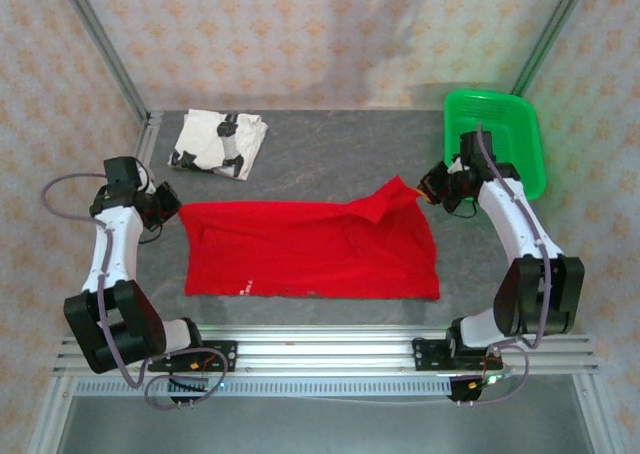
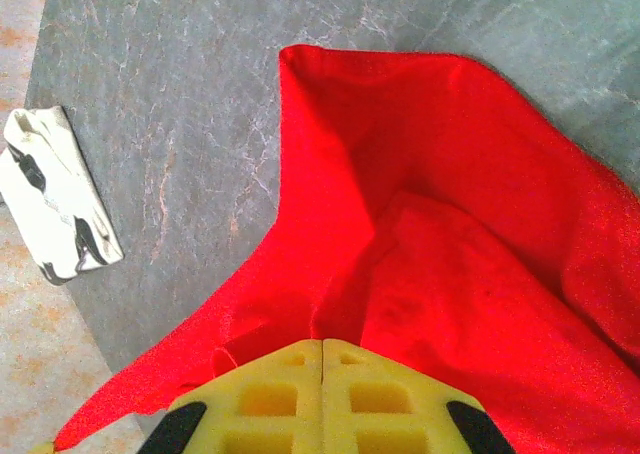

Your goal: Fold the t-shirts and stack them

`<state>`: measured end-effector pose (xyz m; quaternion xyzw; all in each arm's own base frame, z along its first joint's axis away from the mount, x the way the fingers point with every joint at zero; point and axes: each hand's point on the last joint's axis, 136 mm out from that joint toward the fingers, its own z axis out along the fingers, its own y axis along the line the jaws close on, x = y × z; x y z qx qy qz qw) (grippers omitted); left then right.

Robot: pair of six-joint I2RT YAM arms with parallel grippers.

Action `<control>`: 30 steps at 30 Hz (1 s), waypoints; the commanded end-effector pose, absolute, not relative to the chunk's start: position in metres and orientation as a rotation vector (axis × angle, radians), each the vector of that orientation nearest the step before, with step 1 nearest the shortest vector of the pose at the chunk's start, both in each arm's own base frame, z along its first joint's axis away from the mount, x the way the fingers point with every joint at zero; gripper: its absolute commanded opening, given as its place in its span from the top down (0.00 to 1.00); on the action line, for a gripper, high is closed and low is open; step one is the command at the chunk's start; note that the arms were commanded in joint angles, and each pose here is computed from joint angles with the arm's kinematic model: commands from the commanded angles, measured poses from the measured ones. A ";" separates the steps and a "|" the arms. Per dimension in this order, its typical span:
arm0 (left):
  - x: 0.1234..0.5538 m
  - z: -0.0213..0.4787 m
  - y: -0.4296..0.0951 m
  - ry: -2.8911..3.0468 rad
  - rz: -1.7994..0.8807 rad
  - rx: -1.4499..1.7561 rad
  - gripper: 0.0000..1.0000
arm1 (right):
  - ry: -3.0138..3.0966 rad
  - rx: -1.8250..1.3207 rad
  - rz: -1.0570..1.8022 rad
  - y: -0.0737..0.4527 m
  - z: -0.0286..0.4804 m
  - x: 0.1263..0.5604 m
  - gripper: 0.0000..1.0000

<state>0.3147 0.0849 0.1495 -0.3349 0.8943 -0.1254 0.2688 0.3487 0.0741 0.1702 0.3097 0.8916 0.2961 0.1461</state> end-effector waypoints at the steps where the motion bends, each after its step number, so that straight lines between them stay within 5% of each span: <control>1: 0.295 0.143 0.093 2.447 -0.251 -0.944 1.00 | 2.536 0.895 0.894 0.077 0.176 0.338 1.00; 30: 0.226 0.092 0.092 2.572 -0.081 -1.206 1.00 | 2.601 1.064 0.928 0.081 0.127 0.237 1.00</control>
